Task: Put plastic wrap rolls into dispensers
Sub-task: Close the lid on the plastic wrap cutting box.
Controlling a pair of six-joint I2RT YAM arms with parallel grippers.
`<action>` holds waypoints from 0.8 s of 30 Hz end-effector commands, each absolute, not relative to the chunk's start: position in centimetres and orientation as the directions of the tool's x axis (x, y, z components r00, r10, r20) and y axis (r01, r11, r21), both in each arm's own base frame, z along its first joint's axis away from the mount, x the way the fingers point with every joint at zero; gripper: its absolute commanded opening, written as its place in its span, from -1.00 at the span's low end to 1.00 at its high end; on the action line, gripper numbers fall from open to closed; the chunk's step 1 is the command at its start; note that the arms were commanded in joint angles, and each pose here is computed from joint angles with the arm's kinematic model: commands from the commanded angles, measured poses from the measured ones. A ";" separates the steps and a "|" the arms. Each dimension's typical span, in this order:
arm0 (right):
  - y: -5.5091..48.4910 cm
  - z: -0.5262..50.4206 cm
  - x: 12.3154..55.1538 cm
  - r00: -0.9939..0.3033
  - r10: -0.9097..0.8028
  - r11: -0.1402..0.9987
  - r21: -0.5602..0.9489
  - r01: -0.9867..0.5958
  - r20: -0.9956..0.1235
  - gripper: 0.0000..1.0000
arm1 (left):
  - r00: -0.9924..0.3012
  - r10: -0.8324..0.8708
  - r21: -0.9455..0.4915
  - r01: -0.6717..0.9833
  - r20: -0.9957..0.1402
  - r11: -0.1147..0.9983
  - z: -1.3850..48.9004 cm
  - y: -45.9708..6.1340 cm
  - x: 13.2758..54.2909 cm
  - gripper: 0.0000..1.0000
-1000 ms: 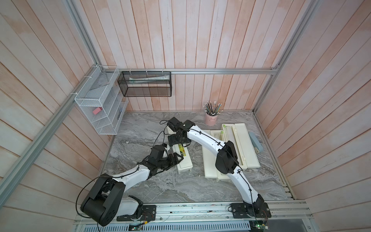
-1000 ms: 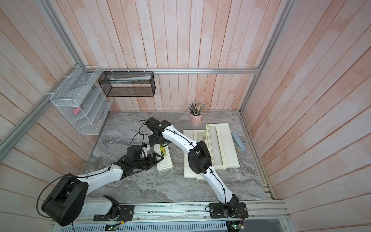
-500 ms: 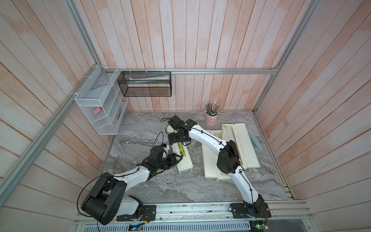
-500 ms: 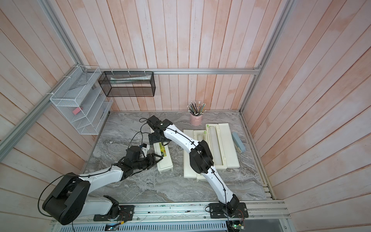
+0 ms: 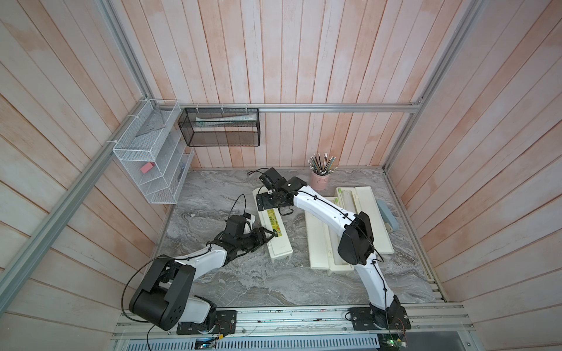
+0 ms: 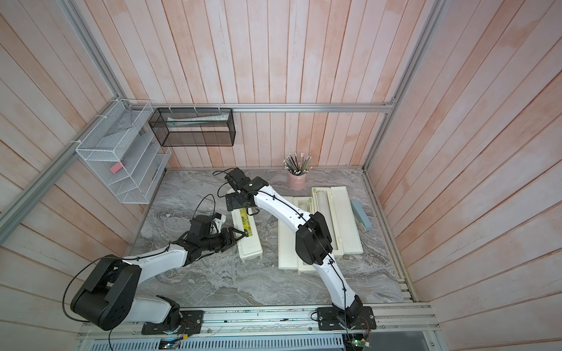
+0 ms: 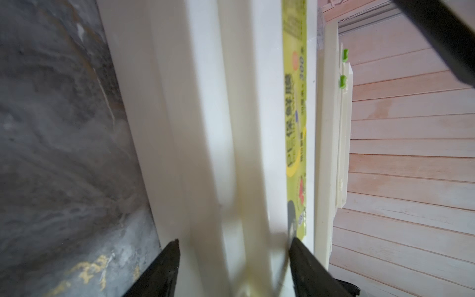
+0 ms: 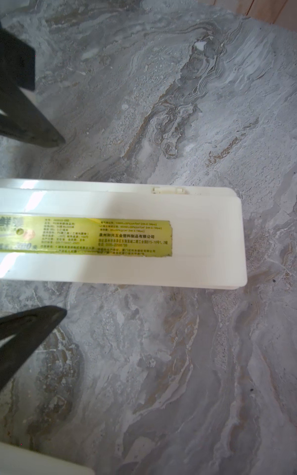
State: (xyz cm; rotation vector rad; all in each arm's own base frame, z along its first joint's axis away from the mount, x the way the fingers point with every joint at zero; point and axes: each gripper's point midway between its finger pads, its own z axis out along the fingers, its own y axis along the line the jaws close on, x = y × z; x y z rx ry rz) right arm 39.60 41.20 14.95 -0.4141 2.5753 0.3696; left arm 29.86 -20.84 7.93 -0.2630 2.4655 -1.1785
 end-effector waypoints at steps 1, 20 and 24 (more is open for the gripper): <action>40.5 16.2 41.3 -0.795 -0.215 0.890 0.222 -0.398 -0.567 0.76 | -0.921 -0.329 -0.643 -0.124 -0.209 0.756 3.4 -17.7 29.3 0.42; 40.7 12.1 44.3 -0.867 -0.093 0.596 0.670 -0.442 -0.489 0.46 | -0.889 -0.412 -0.680 -0.176 -0.201 0.712 1.6 -15.8 40.2 0.41; 41.8 10.6 44.6 -0.887 -0.104 0.564 0.708 -0.425 -0.450 0.43 | -0.891 -0.421 -0.696 -0.192 -0.172 0.691 0.8 -15.5 41.3 0.39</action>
